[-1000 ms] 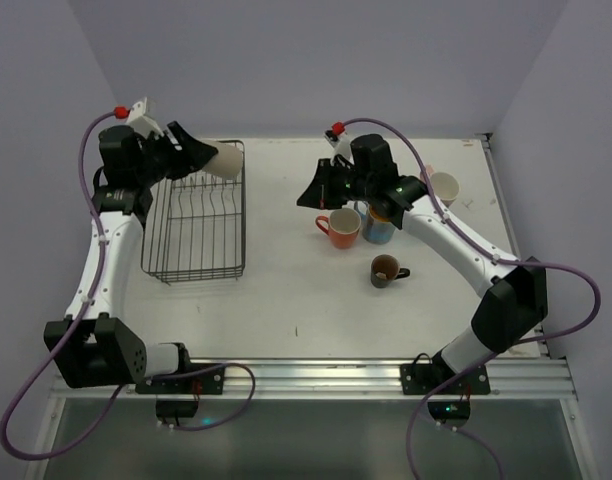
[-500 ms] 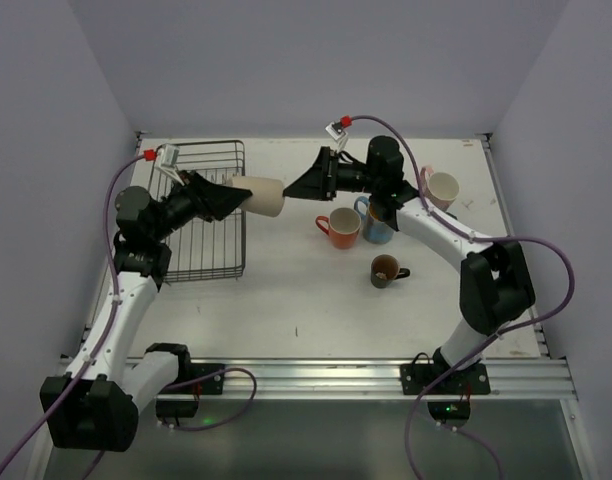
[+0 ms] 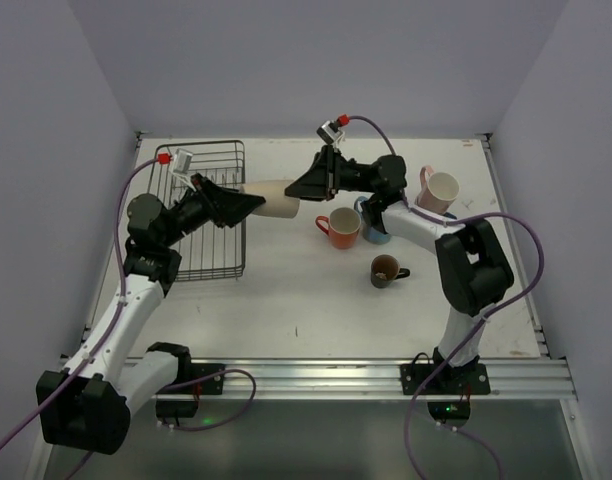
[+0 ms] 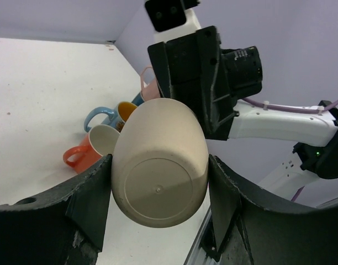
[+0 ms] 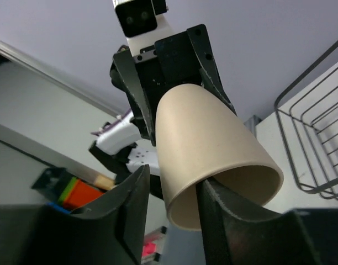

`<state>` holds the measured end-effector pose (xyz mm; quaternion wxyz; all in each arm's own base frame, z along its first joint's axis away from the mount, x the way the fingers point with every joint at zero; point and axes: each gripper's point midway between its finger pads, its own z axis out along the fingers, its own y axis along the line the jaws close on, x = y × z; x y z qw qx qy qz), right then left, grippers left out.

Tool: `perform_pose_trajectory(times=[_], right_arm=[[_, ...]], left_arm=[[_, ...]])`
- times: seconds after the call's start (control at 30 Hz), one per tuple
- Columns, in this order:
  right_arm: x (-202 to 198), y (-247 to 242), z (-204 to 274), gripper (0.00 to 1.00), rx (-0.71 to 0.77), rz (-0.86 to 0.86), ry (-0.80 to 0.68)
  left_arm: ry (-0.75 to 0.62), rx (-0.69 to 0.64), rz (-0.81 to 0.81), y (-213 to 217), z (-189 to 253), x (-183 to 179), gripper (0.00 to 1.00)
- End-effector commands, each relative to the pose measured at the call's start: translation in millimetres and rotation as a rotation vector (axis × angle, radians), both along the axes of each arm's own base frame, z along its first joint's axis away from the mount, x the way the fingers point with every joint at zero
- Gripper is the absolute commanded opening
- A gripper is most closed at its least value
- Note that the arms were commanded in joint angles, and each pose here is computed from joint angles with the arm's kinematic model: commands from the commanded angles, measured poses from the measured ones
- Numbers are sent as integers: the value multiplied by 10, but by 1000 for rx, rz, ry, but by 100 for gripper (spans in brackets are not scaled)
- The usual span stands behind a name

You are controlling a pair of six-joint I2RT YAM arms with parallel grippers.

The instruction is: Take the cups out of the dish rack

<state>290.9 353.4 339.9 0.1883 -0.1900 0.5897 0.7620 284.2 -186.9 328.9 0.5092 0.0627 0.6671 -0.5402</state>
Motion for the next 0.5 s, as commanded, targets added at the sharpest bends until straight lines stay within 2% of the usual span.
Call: perform_pose_trajectory(times=[0.0,0.03,0.1,0.2,0.27,0.3,0.33,0.37,0.43,0.47], right_arm=[[-260,-134,378,36,174,97,-105],[-268,-143,390,30,185,102,-101],[-282,-157,420,26,197,109,-87],[-320,-160,423,1,191,118,-89],[-369,-184,446,0,192,118,-103],[-394,-192,445,0,187,122,-110],[-437,-213,471,0,185,125,-117],[-456,-228,479,0,184,126,-123],[-527,-262,510,0,172,136,-144],[-528,-258,481,0,157,133,-137]], left_arm=[[-32,-23,-27,-64,52,-54,0],[-27,-20,-30,-71,26,-45,0],[-27,-19,-45,-98,14,-63,0],[-21,-18,-65,-146,-26,-85,0],[-17,-14,-80,-172,-61,-87,3],[-12,-9,-99,-192,-95,-101,9],[-12,-8,-107,-199,-101,-107,19],[-16,-3,-111,-202,-116,-107,45],[-17,7,-125,-211,-138,-126,77],[-19,18,-123,-208,-153,-127,99]])
